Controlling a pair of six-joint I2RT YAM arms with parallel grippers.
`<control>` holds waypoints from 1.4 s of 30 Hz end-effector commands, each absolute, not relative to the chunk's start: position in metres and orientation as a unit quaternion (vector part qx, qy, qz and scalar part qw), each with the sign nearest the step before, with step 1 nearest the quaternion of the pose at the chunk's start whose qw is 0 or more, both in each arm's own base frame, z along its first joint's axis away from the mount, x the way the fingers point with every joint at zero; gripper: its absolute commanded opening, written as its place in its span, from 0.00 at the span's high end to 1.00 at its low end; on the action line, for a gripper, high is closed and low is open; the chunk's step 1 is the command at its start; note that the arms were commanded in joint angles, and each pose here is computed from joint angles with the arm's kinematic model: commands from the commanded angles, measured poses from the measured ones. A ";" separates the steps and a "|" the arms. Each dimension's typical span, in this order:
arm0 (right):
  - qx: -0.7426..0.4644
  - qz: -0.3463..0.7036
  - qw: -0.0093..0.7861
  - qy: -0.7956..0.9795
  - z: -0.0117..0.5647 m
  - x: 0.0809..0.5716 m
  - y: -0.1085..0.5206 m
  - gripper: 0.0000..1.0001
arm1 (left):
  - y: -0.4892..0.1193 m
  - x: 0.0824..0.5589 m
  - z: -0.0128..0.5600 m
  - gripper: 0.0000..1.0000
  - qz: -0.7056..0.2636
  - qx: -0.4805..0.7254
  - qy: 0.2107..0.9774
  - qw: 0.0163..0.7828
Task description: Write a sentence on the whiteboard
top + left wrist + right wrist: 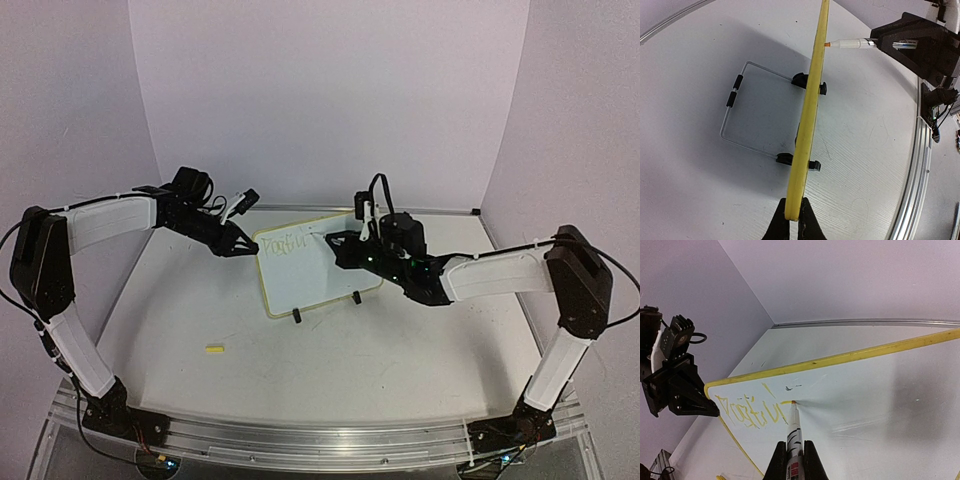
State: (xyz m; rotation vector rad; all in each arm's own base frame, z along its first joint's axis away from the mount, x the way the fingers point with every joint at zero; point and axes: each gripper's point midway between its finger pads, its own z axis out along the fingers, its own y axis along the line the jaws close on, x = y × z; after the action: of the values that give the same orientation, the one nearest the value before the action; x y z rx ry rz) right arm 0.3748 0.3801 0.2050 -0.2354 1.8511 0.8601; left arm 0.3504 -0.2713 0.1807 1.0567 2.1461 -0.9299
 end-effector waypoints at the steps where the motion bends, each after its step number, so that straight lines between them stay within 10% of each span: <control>1: -0.063 0.338 0.545 0.765 0.220 0.383 0.362 1.00 | -0.271 0.345 0.171 1.00 -0.327 0.404 0.812 0.264; 42: -0.106 0.372 0.535 0.751 0.220 0.382 0.386 1.00 | -0.272 0.344 0.170 1.00 -0.326 0.406 0.812 0.263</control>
State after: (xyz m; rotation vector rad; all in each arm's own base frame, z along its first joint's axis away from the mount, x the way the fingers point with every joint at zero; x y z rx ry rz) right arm 0.3738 0.3874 0.2142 -0.2793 1.8088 0.9062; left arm 0.3499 -0.2718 0.1806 1.0614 2.1439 -0.9293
